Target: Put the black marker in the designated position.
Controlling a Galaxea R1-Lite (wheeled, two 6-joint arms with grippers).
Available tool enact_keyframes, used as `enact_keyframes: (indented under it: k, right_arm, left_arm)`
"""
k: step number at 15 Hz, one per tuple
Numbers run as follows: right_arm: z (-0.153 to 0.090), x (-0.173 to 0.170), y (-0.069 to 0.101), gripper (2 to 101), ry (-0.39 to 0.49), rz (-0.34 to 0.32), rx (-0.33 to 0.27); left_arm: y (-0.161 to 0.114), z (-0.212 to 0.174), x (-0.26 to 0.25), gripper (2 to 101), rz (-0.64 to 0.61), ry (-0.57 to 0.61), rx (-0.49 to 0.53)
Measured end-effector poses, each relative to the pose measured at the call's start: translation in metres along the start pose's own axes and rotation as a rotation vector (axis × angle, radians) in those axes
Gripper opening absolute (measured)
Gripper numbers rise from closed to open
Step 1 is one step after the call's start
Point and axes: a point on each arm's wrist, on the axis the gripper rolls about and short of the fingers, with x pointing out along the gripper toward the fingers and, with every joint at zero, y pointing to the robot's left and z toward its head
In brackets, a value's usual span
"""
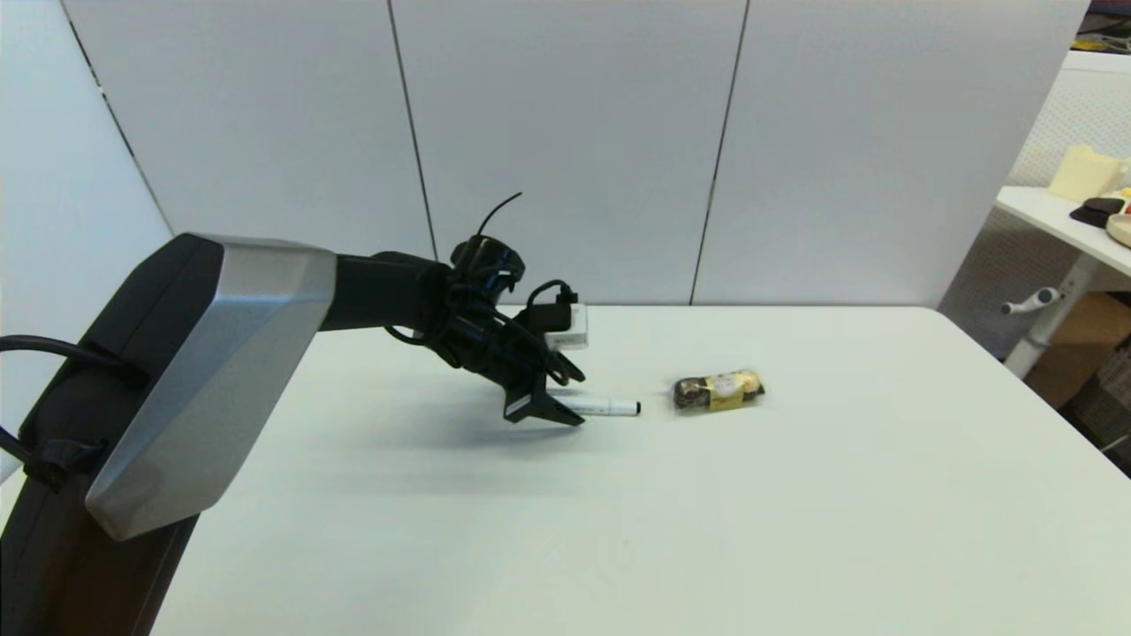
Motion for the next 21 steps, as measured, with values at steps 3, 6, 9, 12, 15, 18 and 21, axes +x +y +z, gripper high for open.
enact_keyframes:
  k: [3, 6, 9, 12, 15, 18, 21]
  right_arm:
    - [0.0, 0.0, 0.0, 98.0, 0.0, 0.0, 0.0]
    - [0.0, 0.0, 0.0, 98.0, 0.0, 0.0, 0.0]
    - [0.0, 0.0, 0.0, 98.0, 0.0, 0.0, 0.0]
    - [0.0, 0.0, 0.0, 98.0, 0.0, 0.0, 0.0]
    - [0.0, 0.0, 0.0, 98.0, 0.0, 0.0, 0.0]
    - [0.0, 0.0, 0.0, 98.0, 0.0, 0.0, 0.0]
    - [0.0, 0.0, 0.0, 98.0, 0.0, 0.0, 0.0]
  left_arm:
    - [0.002, 0.008, -0.008, 70.9, 0.021, -0.007, 0.017]
    - [-0.002, 0.027, -0.042, 79.3, 0.08, 0.012, 0.017]
    - [-0.026, 0.039, -0.092, 85.0, 0.142, 0.068, -0.071]
    - [-0.073, 0.048, -0.145, 89.1, 0.23, 0.133, -0.21]
    - [-0.136, 0.045, -0.19, 91.9, 0.349, 0.177, -0.35]
    - [-0.205, 0.028, -0.22, 93.8, 0.497, 0.15, -0.455]
    - [-0.273, 0.004, -0.232, 95.1, 0.671, 0.07, -0.534]
